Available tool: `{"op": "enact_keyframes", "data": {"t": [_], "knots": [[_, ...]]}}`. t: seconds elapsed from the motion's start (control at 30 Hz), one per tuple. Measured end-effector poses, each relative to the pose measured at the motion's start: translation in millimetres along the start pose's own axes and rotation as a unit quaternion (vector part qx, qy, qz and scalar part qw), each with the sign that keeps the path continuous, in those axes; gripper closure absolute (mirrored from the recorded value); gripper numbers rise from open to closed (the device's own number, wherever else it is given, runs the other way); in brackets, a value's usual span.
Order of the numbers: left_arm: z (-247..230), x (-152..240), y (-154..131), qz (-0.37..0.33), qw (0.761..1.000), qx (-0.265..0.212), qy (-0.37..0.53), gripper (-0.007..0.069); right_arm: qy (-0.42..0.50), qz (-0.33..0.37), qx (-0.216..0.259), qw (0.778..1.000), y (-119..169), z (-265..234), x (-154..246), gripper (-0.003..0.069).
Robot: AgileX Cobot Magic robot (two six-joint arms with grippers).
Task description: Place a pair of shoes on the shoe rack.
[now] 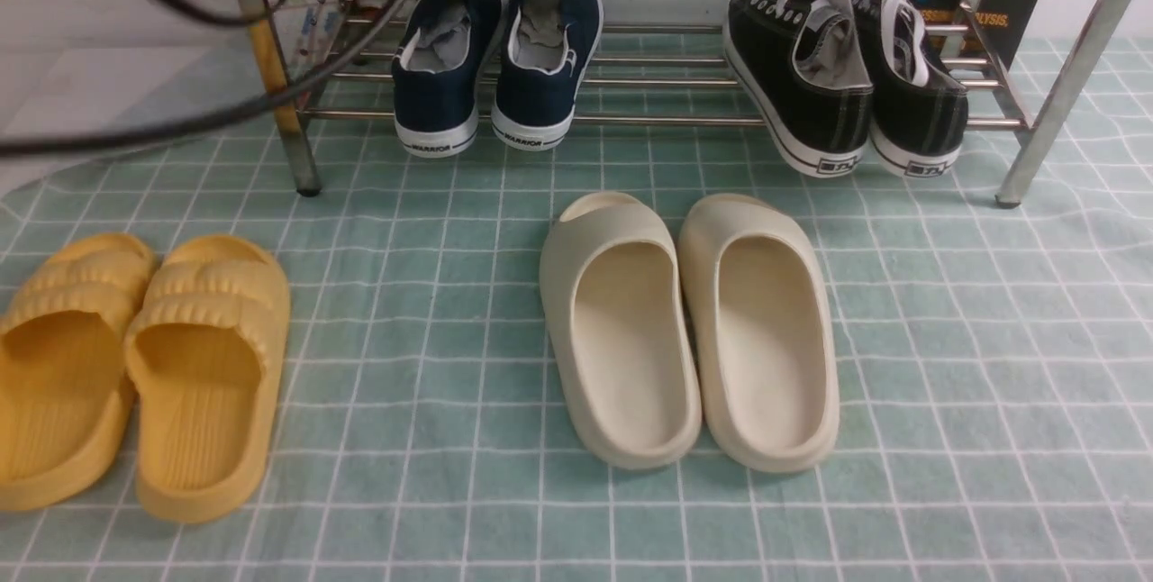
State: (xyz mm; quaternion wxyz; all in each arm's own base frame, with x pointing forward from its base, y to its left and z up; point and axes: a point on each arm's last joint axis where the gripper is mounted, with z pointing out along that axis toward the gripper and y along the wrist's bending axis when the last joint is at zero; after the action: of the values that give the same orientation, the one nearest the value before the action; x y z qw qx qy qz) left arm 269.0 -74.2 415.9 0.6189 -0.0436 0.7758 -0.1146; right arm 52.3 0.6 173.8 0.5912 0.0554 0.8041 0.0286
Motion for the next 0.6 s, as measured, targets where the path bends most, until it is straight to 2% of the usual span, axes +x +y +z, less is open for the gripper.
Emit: {"op": "enact_keyframes", "data": {"t": [0.13,0.23,0.4,0.43,0.6], "knots": [[-40.5,20.8,6.5,0.021,0.997,0.057,-0.048,0.0638,0.0,0.0,0.0,1.0,0.0,0.0,0.0,0.042],[-75.8,32.5,15.1,0.05,0.993,0.074,-0.079,0.0638,0.0,0.0,0.0,1.0,0.0,0.0,0.0,0.042],[-116.6,51.7,30.8,0.058,0.99,0.071,-0.106,0.0638,0.0,0.0,0.0,1.0,0.0,0.0,0.0,0.042],[-137.3,58.2,38.7,0.053,0.988,0.068,-0.127,0.0638,0.0,0.0,0.0,1.0,0.0,0.0,0.0,0.042],[-174.9,84.9,58.0,0.037,0.984,0.058,-0.162,0.0638,0.0,0.0,0.0,1.0,0.0,0.0,0.0,0.042]]}}
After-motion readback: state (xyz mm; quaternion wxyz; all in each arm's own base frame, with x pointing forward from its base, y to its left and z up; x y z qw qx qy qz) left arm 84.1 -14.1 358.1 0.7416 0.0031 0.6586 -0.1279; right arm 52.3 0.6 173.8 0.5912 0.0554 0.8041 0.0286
